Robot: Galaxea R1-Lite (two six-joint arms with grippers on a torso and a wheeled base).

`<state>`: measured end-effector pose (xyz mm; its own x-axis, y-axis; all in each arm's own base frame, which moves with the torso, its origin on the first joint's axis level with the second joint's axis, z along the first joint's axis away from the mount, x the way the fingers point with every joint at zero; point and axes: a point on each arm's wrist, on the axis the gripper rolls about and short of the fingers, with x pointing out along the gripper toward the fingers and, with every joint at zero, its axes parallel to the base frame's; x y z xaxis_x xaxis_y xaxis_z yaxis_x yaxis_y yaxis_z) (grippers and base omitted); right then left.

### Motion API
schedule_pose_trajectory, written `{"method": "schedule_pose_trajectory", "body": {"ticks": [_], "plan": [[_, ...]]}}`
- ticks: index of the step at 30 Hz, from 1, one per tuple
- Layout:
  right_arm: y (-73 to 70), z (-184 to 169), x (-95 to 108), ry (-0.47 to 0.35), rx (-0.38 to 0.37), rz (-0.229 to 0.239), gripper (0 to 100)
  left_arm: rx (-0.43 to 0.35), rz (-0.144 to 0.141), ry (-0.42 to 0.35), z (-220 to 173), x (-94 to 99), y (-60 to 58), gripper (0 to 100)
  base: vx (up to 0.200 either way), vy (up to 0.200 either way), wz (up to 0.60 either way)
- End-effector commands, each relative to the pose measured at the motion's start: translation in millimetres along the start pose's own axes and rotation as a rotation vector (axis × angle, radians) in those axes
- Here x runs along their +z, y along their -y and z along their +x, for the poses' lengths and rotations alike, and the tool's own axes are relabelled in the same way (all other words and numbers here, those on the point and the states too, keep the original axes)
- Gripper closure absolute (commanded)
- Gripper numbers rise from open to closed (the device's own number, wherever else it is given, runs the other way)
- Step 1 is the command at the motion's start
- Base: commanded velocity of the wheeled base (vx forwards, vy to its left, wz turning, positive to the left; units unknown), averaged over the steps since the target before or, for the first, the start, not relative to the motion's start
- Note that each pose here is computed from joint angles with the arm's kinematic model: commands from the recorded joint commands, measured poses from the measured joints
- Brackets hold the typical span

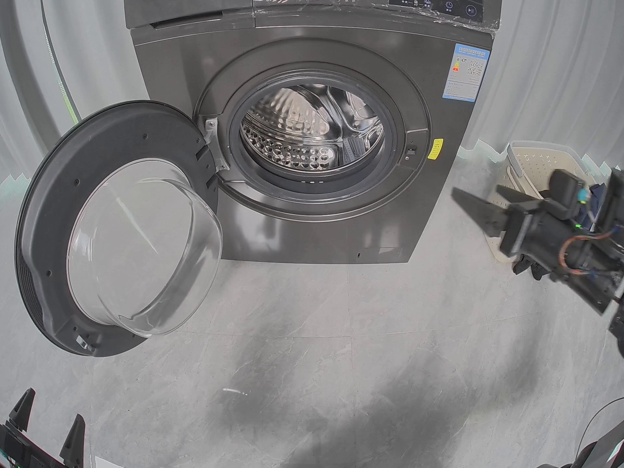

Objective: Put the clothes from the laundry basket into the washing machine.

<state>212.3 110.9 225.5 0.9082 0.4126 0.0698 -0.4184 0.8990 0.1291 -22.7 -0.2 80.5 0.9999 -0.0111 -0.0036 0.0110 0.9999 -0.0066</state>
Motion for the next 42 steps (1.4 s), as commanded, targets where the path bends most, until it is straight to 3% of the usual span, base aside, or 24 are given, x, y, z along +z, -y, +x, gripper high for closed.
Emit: {"method": "schedule_pose_trajectory", "body": {"ticks": [1,4,5,6,11,15,17,23,27,31,42], "plan": [[29.6,-199,-21,0.179,-0.295,-0.133,0,-0.001,0.005,0.002,0,-4.9,0.0,0,0.000,0.000,0.00],[29.0,-206,-28,0.176,-0.307,-0.136,0,0.000,0.004,0.002,0,-4.9,0.0,0,0.000,0.000,0.00],[25.7,-229,-60,0.168,-0.301,-0.146,0,0.000,0.002,0.002,0,-4.9,0.0,0,0.200,0.000,0.00],[24.8,-236,-70,0.166,-0.298,-0.155,0,0.000,0.000,0.002,0,-4.9,0.0,0,0.200,0.000,0.00],[19.2,-261,-96,0.106,-0.319,-0.149,0,0.000,0.002,0.002,0,-4.9,0.0,0,0.200,0.000,0.00],[17.9,-269,-120,0.051,-0.337,-0.170,0,0.000,0.000,0.002,0,-4.9,0.0,0,0.200,0.000,0.00],[18.5,-269,-126,-0.004,-0.338,-0.153,0,-0.001,0.000,0.002,0,-4.9,0.0,0,0.200,0.000,0.00],[19.0,-269,-128,-0.037,-0.349,-0.184,0,0.000,0.000,0.002,0,-4.9,0.0,0,0.167,0.000,0.00],[20.9,-270,-130,-0.048,-0.431,-0.140,0,0.000,-0.009,0.002,0,-4.9,0.0,0,0.000,0.000,0.00],[20.8,-270,-130,-0.045,-0.426,-0.137,0,0.002,-0.010,0.002,0,-4.9,-0.1,0,0.000,0.000,0.00],[20.8,-270,-130,-0.046,-0.424,-0.143,0,0.003,-0.010,0.004,0,-4.7,-0.1,0,0.000,-0.200,0.00]]}}
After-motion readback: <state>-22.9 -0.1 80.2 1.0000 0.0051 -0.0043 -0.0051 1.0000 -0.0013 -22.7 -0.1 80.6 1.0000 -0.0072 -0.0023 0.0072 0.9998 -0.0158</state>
